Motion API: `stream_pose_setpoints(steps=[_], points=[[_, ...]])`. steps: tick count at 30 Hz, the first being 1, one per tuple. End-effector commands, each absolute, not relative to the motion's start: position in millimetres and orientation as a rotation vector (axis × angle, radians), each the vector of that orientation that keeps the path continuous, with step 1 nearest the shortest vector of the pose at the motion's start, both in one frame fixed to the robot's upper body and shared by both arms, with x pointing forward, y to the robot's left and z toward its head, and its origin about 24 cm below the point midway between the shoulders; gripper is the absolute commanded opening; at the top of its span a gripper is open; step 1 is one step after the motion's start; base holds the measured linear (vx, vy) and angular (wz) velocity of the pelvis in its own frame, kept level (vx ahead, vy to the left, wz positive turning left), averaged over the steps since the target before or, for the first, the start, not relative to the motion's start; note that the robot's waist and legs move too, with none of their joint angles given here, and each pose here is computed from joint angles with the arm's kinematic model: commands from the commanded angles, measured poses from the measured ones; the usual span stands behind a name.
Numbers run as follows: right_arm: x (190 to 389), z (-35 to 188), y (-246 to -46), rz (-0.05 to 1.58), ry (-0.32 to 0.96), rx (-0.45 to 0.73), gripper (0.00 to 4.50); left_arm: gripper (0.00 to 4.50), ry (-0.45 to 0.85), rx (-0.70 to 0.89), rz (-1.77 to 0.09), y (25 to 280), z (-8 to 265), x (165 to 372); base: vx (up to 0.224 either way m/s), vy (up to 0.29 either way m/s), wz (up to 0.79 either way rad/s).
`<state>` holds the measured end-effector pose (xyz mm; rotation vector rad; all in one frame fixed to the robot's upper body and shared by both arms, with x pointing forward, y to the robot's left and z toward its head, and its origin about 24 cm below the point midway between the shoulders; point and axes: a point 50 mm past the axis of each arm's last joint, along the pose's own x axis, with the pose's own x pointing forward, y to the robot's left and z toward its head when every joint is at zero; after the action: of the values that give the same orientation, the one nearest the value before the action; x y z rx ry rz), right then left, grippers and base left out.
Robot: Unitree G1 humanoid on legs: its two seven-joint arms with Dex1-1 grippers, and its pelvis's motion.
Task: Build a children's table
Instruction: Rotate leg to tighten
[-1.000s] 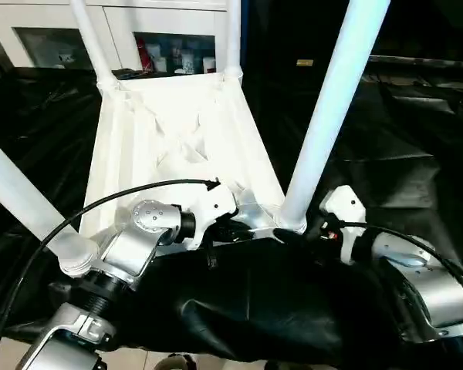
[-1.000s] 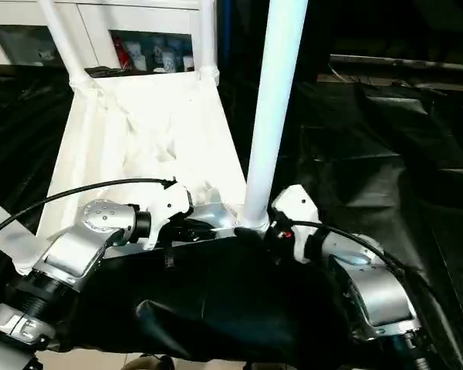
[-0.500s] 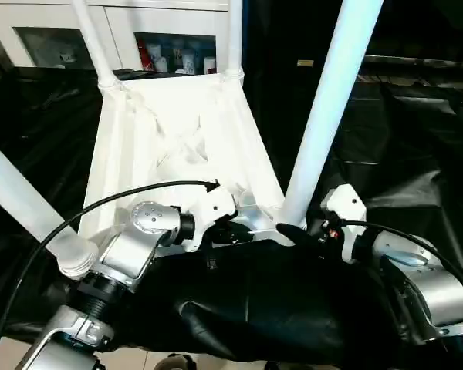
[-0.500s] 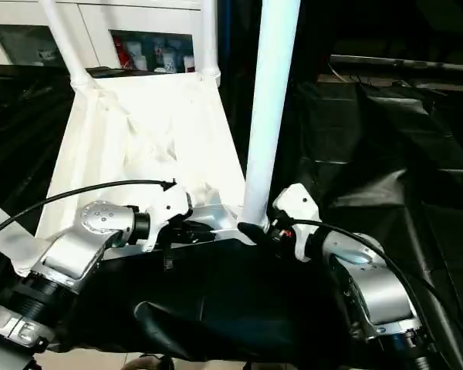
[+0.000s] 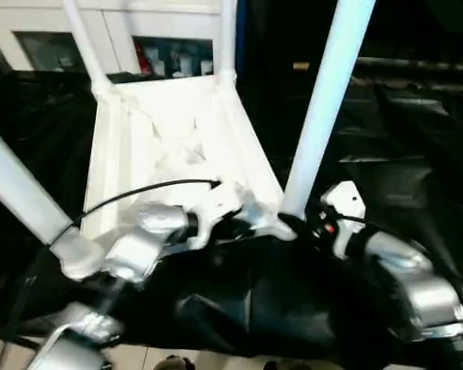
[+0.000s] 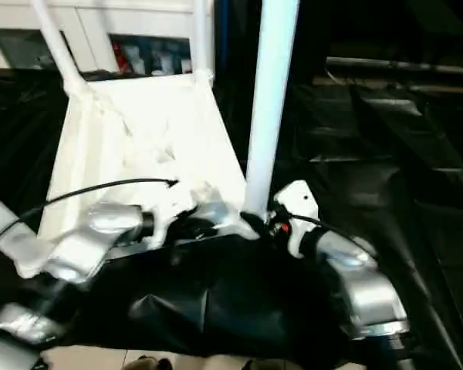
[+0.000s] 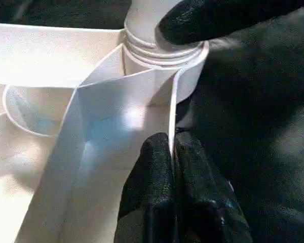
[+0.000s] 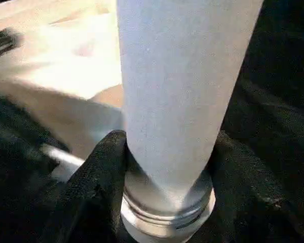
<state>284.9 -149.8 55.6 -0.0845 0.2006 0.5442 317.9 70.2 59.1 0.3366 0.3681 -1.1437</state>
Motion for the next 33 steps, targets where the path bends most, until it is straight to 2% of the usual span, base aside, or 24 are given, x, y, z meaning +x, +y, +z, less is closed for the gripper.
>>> stream_pose_setpoints(steps=[1, 6, 7, 12, 13, 14, 15, 18, 19, 23, 24, 25, 33], points=[[288.4, 28.4, -130.1, 0.397, 0.341, -0.023, 2.06, 0.0, 0.372, 0.253, -0.942, 47.3, 55.5, 330.7, 0.0, 0.0, 0.0], [302.0, 25.3, -125.0, 0.261, 0.374, -0.015, 2.03, 0.0, 0.371, 0.234, -0.877, 30.0, 59.0, 337.1, 0.0, 0.0, 0.0], [305.7, 27.0, -122.9, 0.245, 0.371, 0.019, 2.03, 0.0, 0.364, 0.237, -0.882, 24.7, 60.7, 337.2, 0.0, 0.0, 0.0], [307.2, 36.0, -114.5, 0.319, 0.307, -0.02, 2.03, 0.0, 0.349, 0.258, -0.946, 18.4, 62.2, 334.5, 0.0, 0.0, 0.0], [307.2, 36.0, -114.5, 0.319, 0.307, -0.02, 2.38, 0.0, 0.349, 0.258, -0.946, 18.4, 62.2, 334.5, 0.0, 0.0, 0.0], [305.5, 40.8, -114.8, 0.345, 0.275, -0.008, 2.38, 0.0, 0.343, 0.261, -0.971, 19.9, 62.2, 333.7, 0.0, 0.0, 0.0], [305.5, 40.8, -114.8, 0.345, 0.275, -0.008, 2.72, 0.0, 0.343, 0.261, -0.971, 19.9, 62.2, 333.7, 0.0, 0.0, 0.0], [304.2, 48.6, -121.7, 0.379, 0.234, -0.007, 2.76, 0.0, 0.336, 0.261, -0.998, 24.1, 62.7, 332.8, 0.0, 0.0, 0.0], [304.2, 48.6, -121.7, 0.379, 0.234, -0.007, 2.93, 0.0, 0.336, 0.261, -0.998, 24.1, 62.7, 332.8, 0.0, 0.0, 0.0], [301.3, 66.6, -150.3, 0.492, 0.191, -0.091, 3.22, 0.0, 0.323, 0.29, -1.108, 42.0, 61.1, 327.3, 0.0, 0.0, 0.0], [301.3, 66.6, -150.3, 0.492, 0.191, -0.091, 3.29, 0.0, 0.323, 0.29, -1.108, 42.0, 61.1, 327.3, 0.0, 0.0, 0.0], [295.3, 72.9, -159.9, 0.581, 0.191, -0.143, 3.4, 0.0, 0.307, 0.304, -1.187, 51.1, 60.9, 322.1, 0.0, 0.0, 0.0], [275.3, 77.3, -170.4, 0.791, 0.253, -0.211, 4.09, 0.0, 0.315, 0.323, -1.313, 74.2, 62.2, 312.6, 0.0, 0.0, 0.0]])
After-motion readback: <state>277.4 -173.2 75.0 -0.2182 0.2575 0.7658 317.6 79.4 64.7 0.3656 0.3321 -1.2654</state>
